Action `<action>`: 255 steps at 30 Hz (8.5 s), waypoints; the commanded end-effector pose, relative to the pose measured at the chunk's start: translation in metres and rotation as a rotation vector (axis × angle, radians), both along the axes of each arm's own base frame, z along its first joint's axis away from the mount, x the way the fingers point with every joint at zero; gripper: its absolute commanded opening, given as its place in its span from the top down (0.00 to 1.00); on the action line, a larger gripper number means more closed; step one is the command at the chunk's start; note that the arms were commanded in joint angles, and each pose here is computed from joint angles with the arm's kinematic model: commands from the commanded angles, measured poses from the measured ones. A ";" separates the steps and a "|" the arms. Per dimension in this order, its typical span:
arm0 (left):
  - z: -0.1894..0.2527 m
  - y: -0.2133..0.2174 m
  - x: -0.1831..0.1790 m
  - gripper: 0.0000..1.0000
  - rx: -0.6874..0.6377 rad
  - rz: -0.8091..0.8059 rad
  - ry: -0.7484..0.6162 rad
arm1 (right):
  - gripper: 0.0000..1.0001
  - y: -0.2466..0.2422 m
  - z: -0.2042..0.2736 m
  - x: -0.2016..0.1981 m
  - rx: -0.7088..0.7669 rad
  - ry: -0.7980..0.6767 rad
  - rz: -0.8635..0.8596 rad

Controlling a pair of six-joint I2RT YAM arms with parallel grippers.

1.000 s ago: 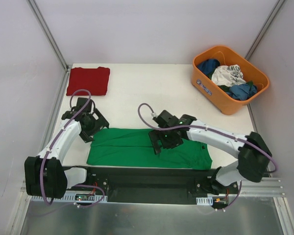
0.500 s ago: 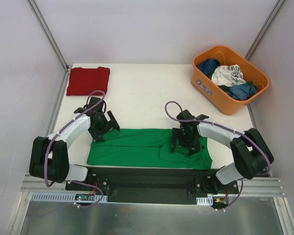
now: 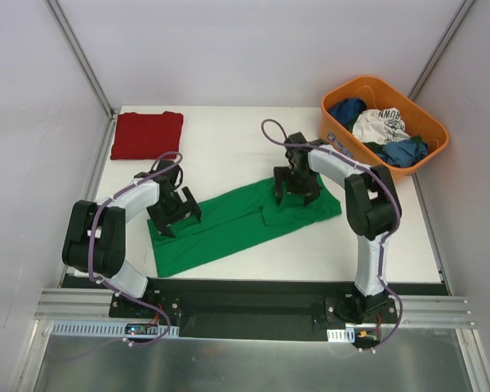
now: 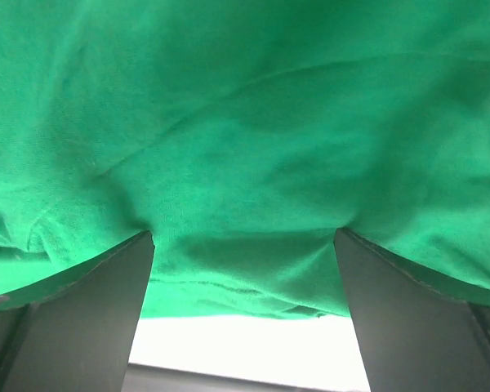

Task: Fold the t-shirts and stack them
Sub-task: Rotate the tshirt 90 degrees, then grab the bottom of the folded rectangular tshirt with both arms, then fold the folded rectangular tshirt in 1/3 of the way

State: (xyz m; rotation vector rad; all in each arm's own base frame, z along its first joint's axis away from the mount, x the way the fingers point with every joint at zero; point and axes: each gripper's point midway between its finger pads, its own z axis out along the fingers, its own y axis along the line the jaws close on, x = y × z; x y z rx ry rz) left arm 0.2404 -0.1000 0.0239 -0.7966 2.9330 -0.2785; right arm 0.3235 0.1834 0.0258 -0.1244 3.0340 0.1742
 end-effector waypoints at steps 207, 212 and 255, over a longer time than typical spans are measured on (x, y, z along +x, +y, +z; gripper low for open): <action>0.131 -0.148 0.018 1.00 -0.195 -0.496 -0.476 | 0.99 0.047 0.107 -0.140 0.350 -0.444 0.410; 0.130 -0.160 0.054 1.00 -0.201 -0.500 -0.468 | 0.99 0.042 0.111 -0.105 0.305 -0.475 0.374; 0.114 -0.145 0.117 0.01 -0.191 -0.485 -0.454 | 0.03 0.020 0.085 -0.003 0.276 -0.418 0.188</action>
